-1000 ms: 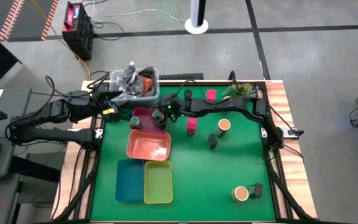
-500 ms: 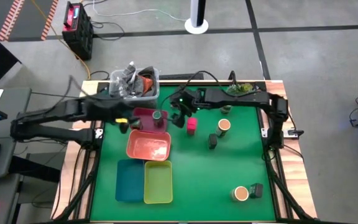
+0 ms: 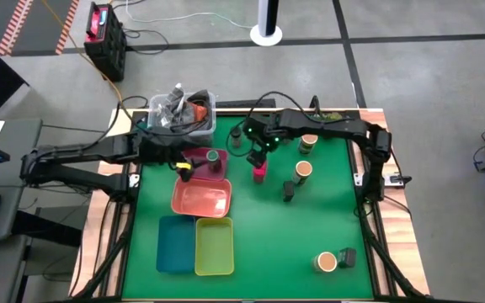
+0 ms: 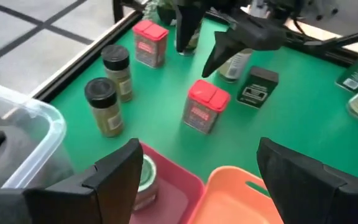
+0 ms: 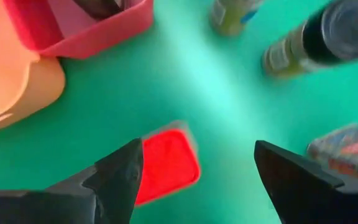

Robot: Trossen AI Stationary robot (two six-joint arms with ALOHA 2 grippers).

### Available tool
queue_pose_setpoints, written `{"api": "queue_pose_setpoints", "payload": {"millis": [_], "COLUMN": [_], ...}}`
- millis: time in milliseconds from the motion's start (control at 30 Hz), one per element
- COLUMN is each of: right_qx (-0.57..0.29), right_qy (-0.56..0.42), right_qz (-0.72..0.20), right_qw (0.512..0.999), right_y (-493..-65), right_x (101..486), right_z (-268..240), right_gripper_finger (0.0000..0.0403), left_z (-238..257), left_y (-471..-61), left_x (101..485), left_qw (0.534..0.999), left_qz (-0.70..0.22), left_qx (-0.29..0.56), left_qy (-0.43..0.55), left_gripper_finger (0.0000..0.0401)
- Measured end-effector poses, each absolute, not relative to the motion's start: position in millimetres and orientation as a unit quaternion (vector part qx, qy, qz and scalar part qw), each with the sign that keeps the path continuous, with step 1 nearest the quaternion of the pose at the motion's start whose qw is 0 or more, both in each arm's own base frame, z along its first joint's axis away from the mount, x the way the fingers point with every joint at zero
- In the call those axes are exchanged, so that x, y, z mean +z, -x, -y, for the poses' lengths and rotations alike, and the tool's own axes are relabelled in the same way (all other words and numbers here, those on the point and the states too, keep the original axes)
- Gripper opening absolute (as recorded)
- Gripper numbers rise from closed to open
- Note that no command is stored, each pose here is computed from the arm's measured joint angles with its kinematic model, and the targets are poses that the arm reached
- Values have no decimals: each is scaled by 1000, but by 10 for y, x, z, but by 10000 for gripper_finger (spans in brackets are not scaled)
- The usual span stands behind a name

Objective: Sort spices by type
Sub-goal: Put the bottom red seasoning can into the orange bin

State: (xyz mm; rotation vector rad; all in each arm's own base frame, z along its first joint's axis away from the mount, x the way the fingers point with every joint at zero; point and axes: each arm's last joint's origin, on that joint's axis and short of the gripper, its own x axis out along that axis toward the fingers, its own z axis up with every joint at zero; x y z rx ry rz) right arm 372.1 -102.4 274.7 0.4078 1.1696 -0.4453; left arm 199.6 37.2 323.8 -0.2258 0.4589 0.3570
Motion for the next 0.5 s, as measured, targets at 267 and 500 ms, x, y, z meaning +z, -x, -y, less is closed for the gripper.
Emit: {"api": "queue_pose_setpoints", "payload": {"millis": [267,500], "right_qx": [-264,-301], "right_qy": [-315,-352], "right_qz": [-553,-535], "right_qw": [725,707], "right_y": [-3666,-3691], "right_x": [2705,2653], "right_z": [922,830], "right_gripper_finger": [330,340], "left_z": [-382,-382], "left_y": [-1994,-1994], "left_x": [3240,3240], "left_qw": [955,954], "left_qz": [-230,-229], "left_qx": [170,168], "left_qy": [82,93], "left_gripper_finger": [299,299]}}
